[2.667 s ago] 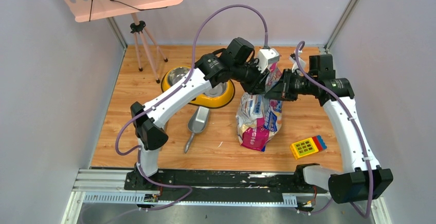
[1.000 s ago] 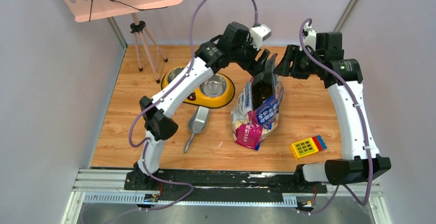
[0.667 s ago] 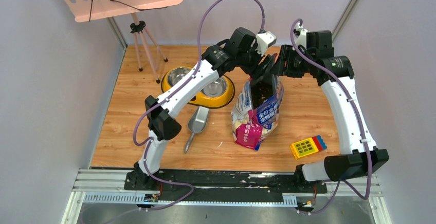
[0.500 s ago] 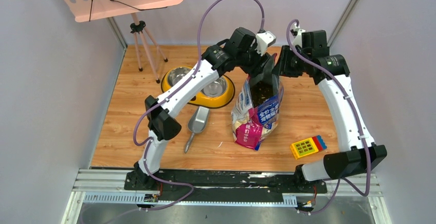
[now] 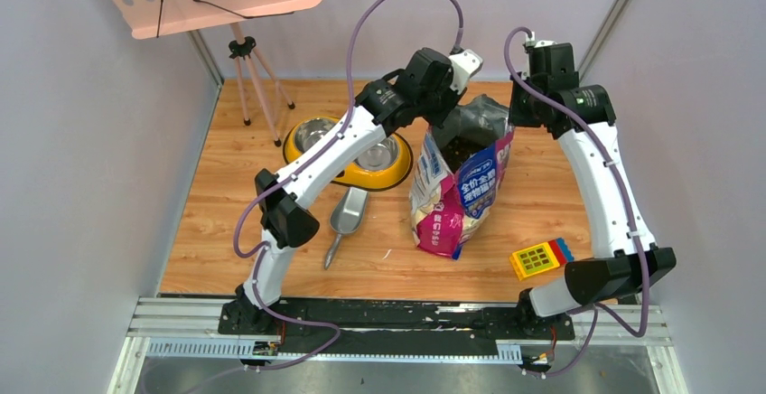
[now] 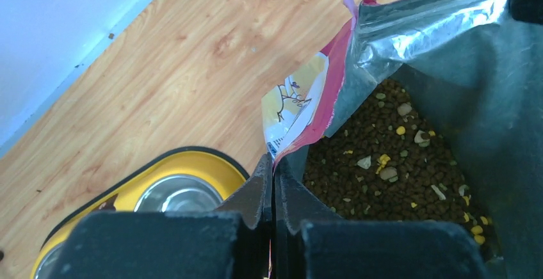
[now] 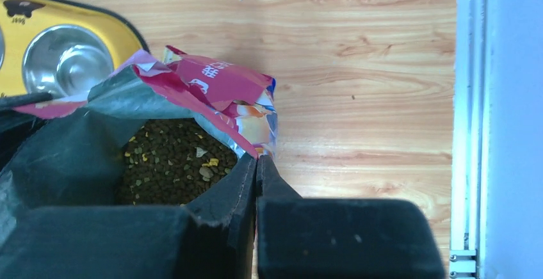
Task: Serve the pet food
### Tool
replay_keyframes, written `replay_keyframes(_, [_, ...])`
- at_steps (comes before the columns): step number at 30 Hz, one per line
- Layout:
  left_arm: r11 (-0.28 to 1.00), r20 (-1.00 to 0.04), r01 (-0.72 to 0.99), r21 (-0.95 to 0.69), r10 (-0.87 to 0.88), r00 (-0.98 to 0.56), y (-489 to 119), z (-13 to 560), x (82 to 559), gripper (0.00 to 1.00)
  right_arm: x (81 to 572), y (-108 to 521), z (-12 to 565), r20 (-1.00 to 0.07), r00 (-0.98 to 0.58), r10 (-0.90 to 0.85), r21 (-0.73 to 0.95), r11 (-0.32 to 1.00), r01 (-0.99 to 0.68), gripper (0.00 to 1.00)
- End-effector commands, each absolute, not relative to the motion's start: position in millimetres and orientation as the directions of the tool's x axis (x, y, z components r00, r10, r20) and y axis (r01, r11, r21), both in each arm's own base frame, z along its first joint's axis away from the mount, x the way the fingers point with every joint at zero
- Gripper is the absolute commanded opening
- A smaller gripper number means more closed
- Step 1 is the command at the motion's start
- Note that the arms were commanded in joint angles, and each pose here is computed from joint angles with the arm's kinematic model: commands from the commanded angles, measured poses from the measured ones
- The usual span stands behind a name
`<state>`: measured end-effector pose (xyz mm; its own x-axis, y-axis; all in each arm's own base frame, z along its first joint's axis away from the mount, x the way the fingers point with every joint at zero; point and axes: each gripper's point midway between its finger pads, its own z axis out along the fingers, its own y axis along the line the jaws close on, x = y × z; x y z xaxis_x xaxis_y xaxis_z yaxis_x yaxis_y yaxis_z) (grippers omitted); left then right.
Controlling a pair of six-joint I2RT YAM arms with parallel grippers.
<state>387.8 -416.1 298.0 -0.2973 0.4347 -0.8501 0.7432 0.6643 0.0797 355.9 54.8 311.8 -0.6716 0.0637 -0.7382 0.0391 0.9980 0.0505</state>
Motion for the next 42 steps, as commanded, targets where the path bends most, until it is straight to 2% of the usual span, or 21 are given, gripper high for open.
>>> replay_keyframes(1, [0.822, -0.973, 0.559, 0.110, 0.203, -0.108, -376.1, 420.9, 415.4, 0.00, 383.9, -17.3, 405.5, -0.921, -0.382, 0.078, -0.046, 0.951, 0.305, 0.00])
replay_keyframes(5, [0.788, -0.976, 0.609, 0.092, 0.193, -0.103, -390.5, 416.8, 413.8, 0.02, 393.2, -22.3, 411.2, -0.924, -0.376, 0.070, -0.043, 0.957, 0.285, 0.00])
replay_keyframes(6, [0.774, -0.975, 0.627, 0.087, 0.196, -0.106, -395.7, 412.8, 413.2, 0.10, 395.7, -16.2, 408.3, -0.919, -0.388, 0.064, -0.036, 0.969, 0.246, 0.00])
replay_keyframes(7, [0.753, -0.975, 0.653, 0.080, 0.196, -0.106, -401.0, 411.5, 409.9, 0.30, 397.3, -11.1, 405.3, -0.914, -0.401, 0.066, -0.026, 0.975, 0.220, 0.00])
replay_keyframes(8, [0.749, -0.974, 0.660, 0.065, 0.190, -0.120, -403.8, 408.3, 409.2, 0.42, 397.5, -4.1, 403.2, -0.906, -0.416, 0.079, -0.002, 0.981, 0.192, 0.05])
replay_keyframes(9, [0.736, -0.977, 0.676, 0.042, 0.171, -0.125, -407.0, 412.1, 405.4, 0.59, 395.9, 8.0, 401.0, -0.895, -0.437, 0.092, 0.034, 0.990, 0.139, 0.14])
replay_keyframes(11, [0.705, -0.981, 0.709, 0.015, 0.146, -0.124, -410.5, 422.4, 395.7, 0.71, 385.4, 35.2, 400.1, -0.874, -0.472, 0.116, 0.122, 0.992, 0.018, 0.36])
replay_keyframes(14, [0.618, -0.991, 0.786, 0.005, 0.107, -0.077, -411.3, 451.5, 368.3, 0.81, 366.7, 55.8, 391.9, -0.848, -0.514, 0.129, 0.194, 0.978, -0.075, 0.50])
replay_keyframes(18, [0.541, -0.990, 0.839, 0.050, 0.136, -0.028, -398.6, 459.0, 339.0, 0.84, 349.0, 51.8, 375.5, -0.827, -0.547, 0.126, 0.187, 0.981, -0.056, 0.54])
replay_keyframes(22, [0.505, -0.971, 0.862, 0.048, 0.225, -0.078, -381.6, 431.0, 316.2, 0.86, 328.3, 59.2, 367.2, -0.808, -0.573, 0.140, 0.226, 0.971, -0.081, 0.56])
replay_keyframes(24, [0.423, -0.964, 0.906, 0.020, 0.249, -0.094, -382.1, 419.4, 295.1, 0.85, 316.9, 68.7, 359.8, -0.792, -0.594, 0.138, 0.261, 0.957, -0.125, 0.56])
replay_keyframes(26, [0.247, -0.959, 0.969, -0.014, 0.270, -0.083, -391.9, 406.5, 261.3, 0.84, 306.5, 77.7, 353.1, -0.776, -0.613, 0.145, 0.299, 0.941, -0.156, 0.56])
replay_keyframes(27, [0.226, -0.956, 0.974, -0.016, 0.281, -0.081, -393.2, 402.4, 255.2, 0.84, 303.6, 81.1, 350.3, -0.767, -0.623, 0.153, 0.319, 0.933, -0.164, 0.56])
replay_keyframes(29, [0.260, -0.944, 0.966, -0.009, 0.316, -0.094, -399.8, 388.9, 255.9, 0.84, 300.7, 86.6, 345.5, -0.750, -0.641, 0.164, 0.349, 0.921, -0.172, 0.56])
replay_keyframes(32, [0.489, -0.926, 0.871, -0.045, 0.308, -0.221, -399.9, 378.6, 284.2, 0.85, 302.2, 89.8, 343.4, -0.735, -0.655, 0.177, 0.369, 0.914, -0.167, 0.55])
replay_keyframes(38, [0.553, -0.897, 0.820, -0.147, 0.275, -0.347, -413.8, 358.5, 295.4, 0.82, 304.4, 88.0, 328.1, -0.699, -0.694, 0.173, 0.365, 0.921, -0.139, 0.48])
replay_keyframes(40, [0.582, -0.890, 0.800, -0.146, 0.275, -0.363, -414.5, 354.1, 302.3, 0.78, 302.5, 86.7, 321.3, -0.688, -0.706, 0.168, 0.360, 0.924, -0.131, 0.39])
replay_keyframes(42, [0.604, -0.886, 0.784, -0.142, 0.276, -0.373, -413.8, 350.8, 306.8, 0.65, 300.7, 86.6, 317.9, -0.680, -0.714, 0.167, 0.361, 0.924, -0.128, 0.33])
